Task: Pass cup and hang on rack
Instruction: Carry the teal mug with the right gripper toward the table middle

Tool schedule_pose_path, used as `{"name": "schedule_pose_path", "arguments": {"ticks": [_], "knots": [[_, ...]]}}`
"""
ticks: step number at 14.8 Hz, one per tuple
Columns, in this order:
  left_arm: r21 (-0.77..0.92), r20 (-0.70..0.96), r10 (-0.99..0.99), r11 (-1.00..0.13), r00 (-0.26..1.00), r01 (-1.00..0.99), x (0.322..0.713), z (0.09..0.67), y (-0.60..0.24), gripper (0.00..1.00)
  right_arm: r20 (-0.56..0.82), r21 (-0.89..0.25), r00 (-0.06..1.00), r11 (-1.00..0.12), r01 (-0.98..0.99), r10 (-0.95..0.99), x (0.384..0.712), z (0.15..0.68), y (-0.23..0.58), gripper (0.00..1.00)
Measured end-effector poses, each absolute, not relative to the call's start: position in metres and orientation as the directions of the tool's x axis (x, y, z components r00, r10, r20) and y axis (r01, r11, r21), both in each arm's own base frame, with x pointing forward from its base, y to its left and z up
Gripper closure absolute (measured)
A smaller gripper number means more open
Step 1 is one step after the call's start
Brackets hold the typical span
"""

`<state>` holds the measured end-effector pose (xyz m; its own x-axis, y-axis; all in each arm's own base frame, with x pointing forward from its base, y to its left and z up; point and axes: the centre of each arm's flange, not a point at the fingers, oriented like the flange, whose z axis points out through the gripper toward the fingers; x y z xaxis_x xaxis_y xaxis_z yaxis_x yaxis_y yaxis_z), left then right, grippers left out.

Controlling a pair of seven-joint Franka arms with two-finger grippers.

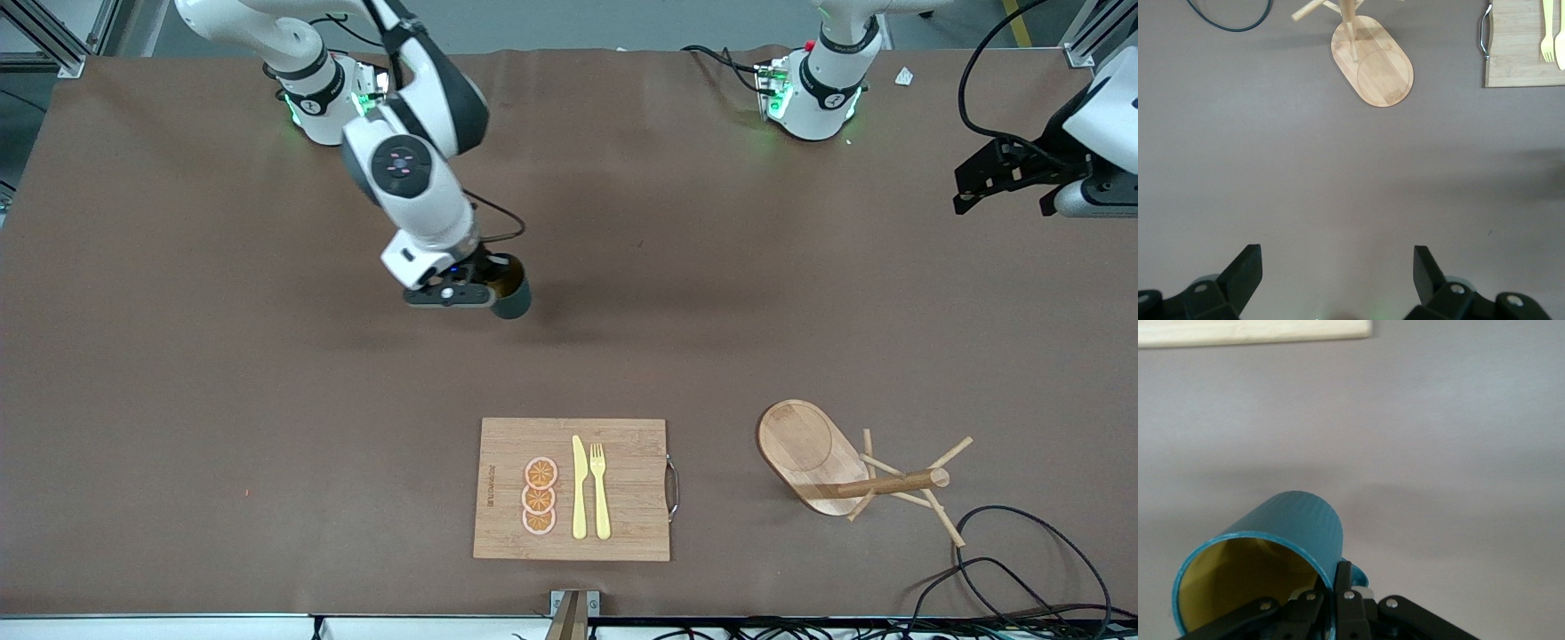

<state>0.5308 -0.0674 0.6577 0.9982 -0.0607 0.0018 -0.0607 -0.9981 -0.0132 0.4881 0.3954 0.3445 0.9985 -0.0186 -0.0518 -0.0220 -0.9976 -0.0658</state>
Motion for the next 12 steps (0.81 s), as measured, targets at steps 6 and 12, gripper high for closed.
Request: {"name": "schedule_pose_path", "arguments": {"ticks": [6,12], "knots": [[-0.013,-0.021,-0.058,-0.998,0.998,-0.058,0.535,0.646,-0.066,0.00,-0.081,-0.038,0.996,-0.999,-0.039,-0.036,0.478,0.295,0.458,0.96],[-0.014,-0.033,-0.044,-0.999,0.998,-0.045,0.536,0.641,-0.065,0.00,-0.093,-0.020,0.992,-0.996,-0.085,-0.083,0.469,0.271,0.483,0.96]]}}
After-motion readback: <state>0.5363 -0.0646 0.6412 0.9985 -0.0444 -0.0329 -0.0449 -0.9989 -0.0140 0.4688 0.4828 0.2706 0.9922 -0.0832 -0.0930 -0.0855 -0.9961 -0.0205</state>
